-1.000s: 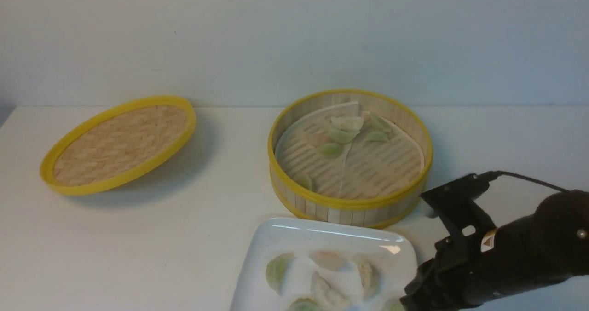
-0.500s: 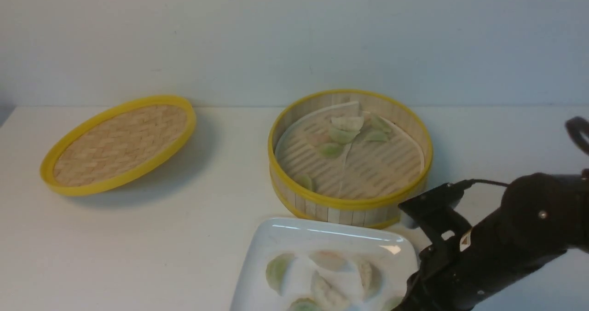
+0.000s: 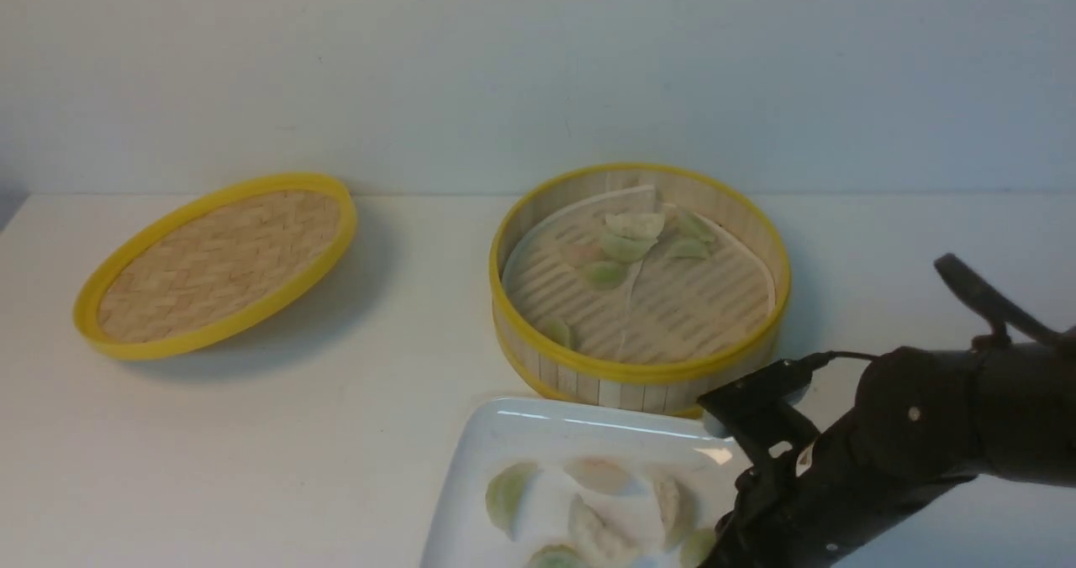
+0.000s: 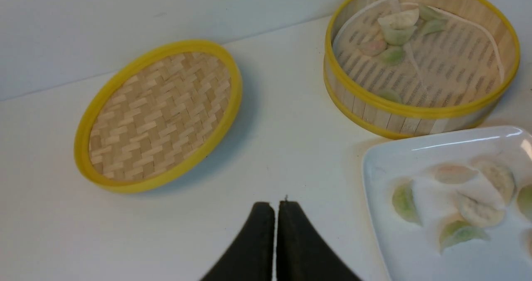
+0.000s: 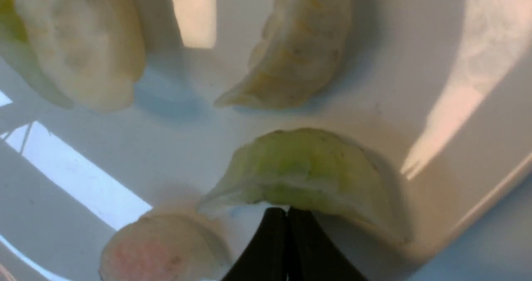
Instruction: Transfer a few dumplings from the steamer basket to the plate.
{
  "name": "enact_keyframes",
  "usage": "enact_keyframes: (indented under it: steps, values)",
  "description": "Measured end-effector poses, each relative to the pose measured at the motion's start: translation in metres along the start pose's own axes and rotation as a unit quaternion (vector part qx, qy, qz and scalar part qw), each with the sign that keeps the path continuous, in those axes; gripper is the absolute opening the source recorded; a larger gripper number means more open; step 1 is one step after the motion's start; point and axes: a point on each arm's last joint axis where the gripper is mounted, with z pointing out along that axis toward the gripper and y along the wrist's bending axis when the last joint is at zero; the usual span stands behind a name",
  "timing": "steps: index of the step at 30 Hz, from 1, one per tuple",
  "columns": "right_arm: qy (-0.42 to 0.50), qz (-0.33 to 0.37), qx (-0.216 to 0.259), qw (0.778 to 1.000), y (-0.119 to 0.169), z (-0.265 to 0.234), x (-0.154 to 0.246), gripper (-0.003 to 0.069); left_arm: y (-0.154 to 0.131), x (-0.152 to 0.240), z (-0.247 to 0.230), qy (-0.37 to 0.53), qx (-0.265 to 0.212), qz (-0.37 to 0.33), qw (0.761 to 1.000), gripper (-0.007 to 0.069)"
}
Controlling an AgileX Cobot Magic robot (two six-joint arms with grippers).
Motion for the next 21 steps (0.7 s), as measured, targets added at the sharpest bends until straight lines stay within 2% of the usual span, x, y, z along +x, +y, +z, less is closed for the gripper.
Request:
enact_keyframes:
  steps: [6, 12, 16, 21]
  values:
    - [-0.038, -0.011, -0.002, 0.999, 0.011, 0.002, -0.007, -0.0013, 0.0, 0.0, 0.0, 0.0, 0.0, 0.0, 1.0, -0.0006]
    - [-0.027, -0.021, -0.015, 0.999, 0.015, -0.004, -0.013, -0.0013, -0.001, 0.0, 0.0, 0.002, 0.005, -0.003, 1.0, -0.0006]
    - [-0.023, -0.035, -0.027, 0.999, 0.023, -0.032, -0.016, -0.0013, -0.002, 0.001, 0.0, 0.003, 0.01, -0.005, 1.0, -0.0006]
    - [-0.069, -0.043, -0.016, 0.997, 0.03, -0.081, -0.009, -0.0013, -0.002, -0.001, 0.0, -0.005, 0.014, -0.005, 1.0, -0.0006]
